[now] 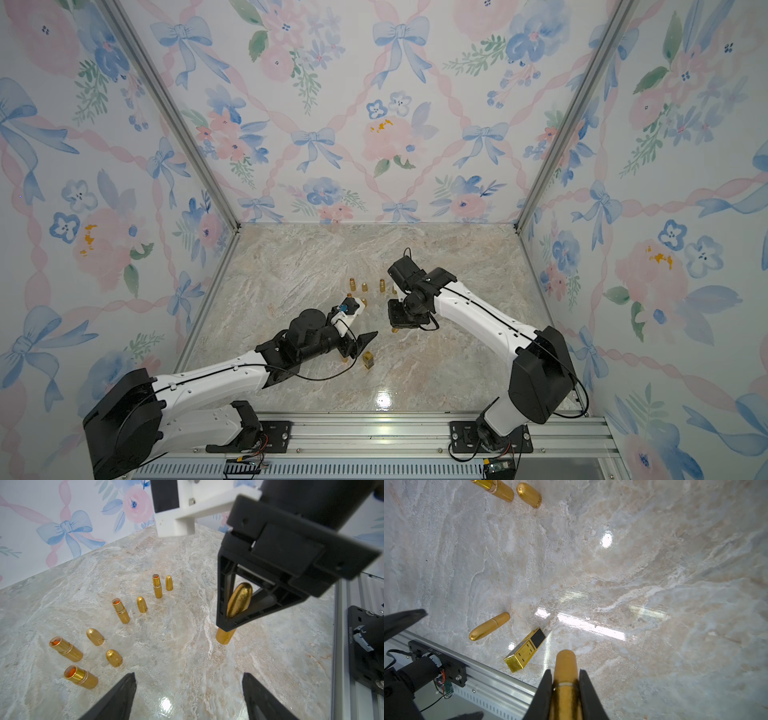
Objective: Open the lipstick cap
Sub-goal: Open the cover of the lipstick.
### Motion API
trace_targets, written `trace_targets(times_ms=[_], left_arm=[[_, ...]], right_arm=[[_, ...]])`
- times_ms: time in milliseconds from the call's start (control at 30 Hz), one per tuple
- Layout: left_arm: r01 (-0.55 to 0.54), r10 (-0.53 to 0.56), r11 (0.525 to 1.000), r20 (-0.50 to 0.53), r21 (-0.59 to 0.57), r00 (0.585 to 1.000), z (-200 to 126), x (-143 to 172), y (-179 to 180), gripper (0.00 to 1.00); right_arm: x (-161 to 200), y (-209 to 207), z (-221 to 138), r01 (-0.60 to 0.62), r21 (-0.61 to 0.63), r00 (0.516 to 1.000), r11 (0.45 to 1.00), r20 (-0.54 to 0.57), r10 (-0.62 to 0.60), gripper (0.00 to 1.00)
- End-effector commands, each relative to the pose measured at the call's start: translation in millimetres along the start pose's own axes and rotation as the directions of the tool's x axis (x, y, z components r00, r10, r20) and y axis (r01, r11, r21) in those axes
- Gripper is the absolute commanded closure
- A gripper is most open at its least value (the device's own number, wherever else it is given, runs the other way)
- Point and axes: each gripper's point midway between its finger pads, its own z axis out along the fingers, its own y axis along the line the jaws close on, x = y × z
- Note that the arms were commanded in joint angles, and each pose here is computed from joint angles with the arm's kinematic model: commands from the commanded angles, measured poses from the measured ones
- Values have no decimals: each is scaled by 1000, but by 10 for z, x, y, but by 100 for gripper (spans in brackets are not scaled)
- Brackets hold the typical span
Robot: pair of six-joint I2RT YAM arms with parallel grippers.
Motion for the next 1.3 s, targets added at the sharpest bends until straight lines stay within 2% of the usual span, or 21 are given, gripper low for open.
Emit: trace_targets(times_ms=[0, 167, 300, 500, 667, 767, 933, 1033, 1133, 1267], left_arm=[[-74, 68, 991, 58, 112, 996, 46, -189, -157, 24], [-89, 83, 984, 48, 153, 995, 151, -153, -193, 35], [-93, 86, 978, 45, 186, 995, 236, -149, -222, 48], [-89, 83, 978, 41, 190, 996, 305, -132, -210, 69], [-78, 73, 980, 34, 185, 997, 330, -84, -189, 77], [-70, 63, 979, 40, 192, 997, 320, -95, -200, 77], [-65, 59, 984, 41, 168, 997, 303, -71, -156, 90], [-55, 50, 986, 33, 158, 998, 294, -37, -139, 100], [-44, 41, 991, 22, 130, 999, 282, 11, -94, 100], [-31, 29, 992, 18, 119, 999, 244, 46, -78, 100]], right_arm=[[-97, 177, -64, 20, -119, 1000, 993, -7, -21, 79], [-154, 299, -100, 24, -207, 1000, 978, -4, -25, 78], [-173, 397, -130, 32, -255, 999, 966, -4, -34, 78], [-162, 399, -101, 22, -261, 1000, 965, -15, -27, 78], [-166, 439, -98, 13, -292, 1000, 956, -6, -15, 78], [-161, 435, -87, 7, -293, 1000, 956, -11, -10, 78], [-175, 404, -88, -2, -287, 1000, 958, -8, -1, 77], [-207, 428, -149, 12, -294, 1000, 956, 16, -7, 72], [-258, 407, -229, 29, -275, 998, 961, 61, -13, 62], [-299, 367, -318, 39, -250, 994, 967, 104, -14, 57]])
